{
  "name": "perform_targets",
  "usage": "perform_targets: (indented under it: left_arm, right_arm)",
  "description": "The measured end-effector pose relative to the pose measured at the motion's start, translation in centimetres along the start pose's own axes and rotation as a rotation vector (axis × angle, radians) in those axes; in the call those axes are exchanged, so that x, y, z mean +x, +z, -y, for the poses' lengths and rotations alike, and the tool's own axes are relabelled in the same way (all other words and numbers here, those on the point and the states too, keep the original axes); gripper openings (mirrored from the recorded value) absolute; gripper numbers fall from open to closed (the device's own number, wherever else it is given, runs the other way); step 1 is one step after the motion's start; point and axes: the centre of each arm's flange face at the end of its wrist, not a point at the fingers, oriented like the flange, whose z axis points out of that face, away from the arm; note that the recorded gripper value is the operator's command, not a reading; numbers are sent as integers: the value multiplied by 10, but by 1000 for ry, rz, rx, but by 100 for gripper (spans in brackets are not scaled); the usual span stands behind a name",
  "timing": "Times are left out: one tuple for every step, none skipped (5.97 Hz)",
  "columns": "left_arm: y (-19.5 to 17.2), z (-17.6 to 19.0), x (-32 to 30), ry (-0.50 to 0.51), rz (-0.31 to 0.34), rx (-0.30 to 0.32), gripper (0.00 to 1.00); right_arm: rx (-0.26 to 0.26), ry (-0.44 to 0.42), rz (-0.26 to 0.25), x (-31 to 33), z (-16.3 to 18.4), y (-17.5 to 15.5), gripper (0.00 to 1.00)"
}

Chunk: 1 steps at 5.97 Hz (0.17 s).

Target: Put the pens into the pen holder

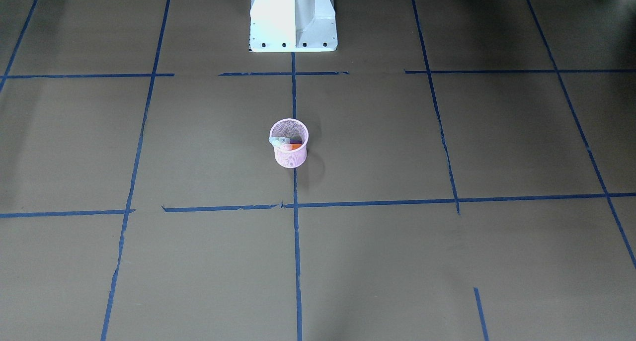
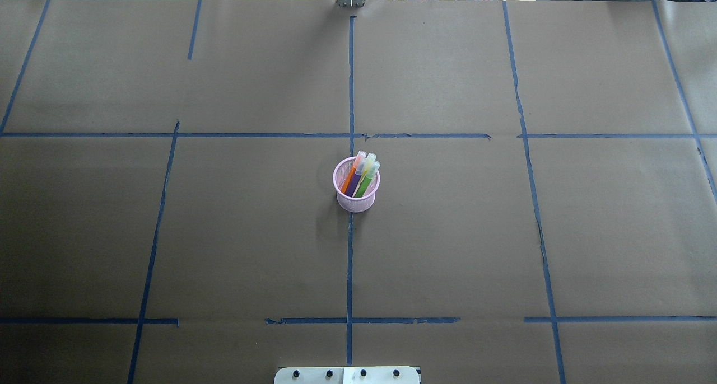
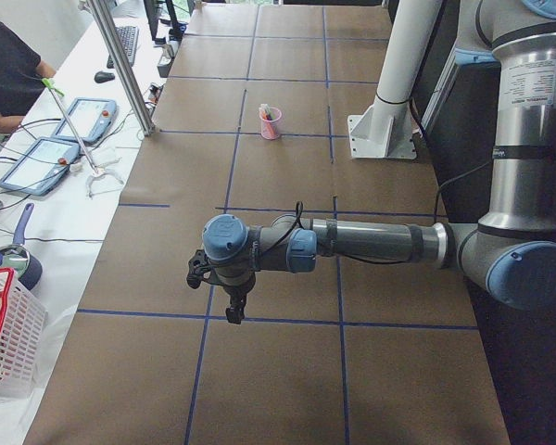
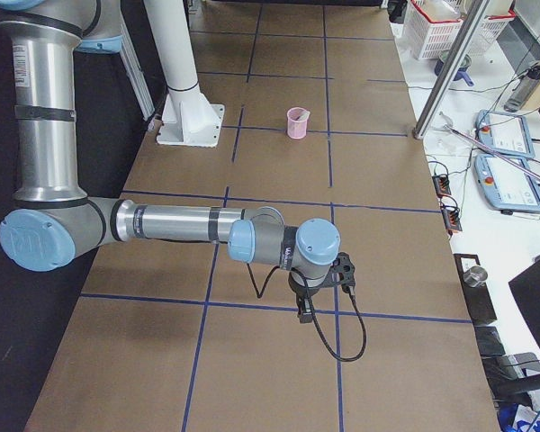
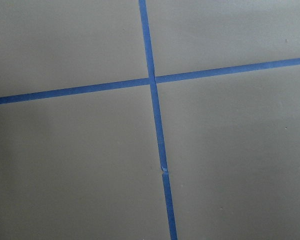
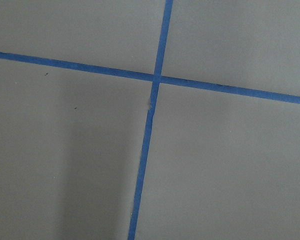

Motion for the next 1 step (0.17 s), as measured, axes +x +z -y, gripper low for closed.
perform_targets:
  left_arm:
    - [-1,1,2,4,0,3,100]
  right_arm:
    - [-1,1,-1,0,0,0,100]
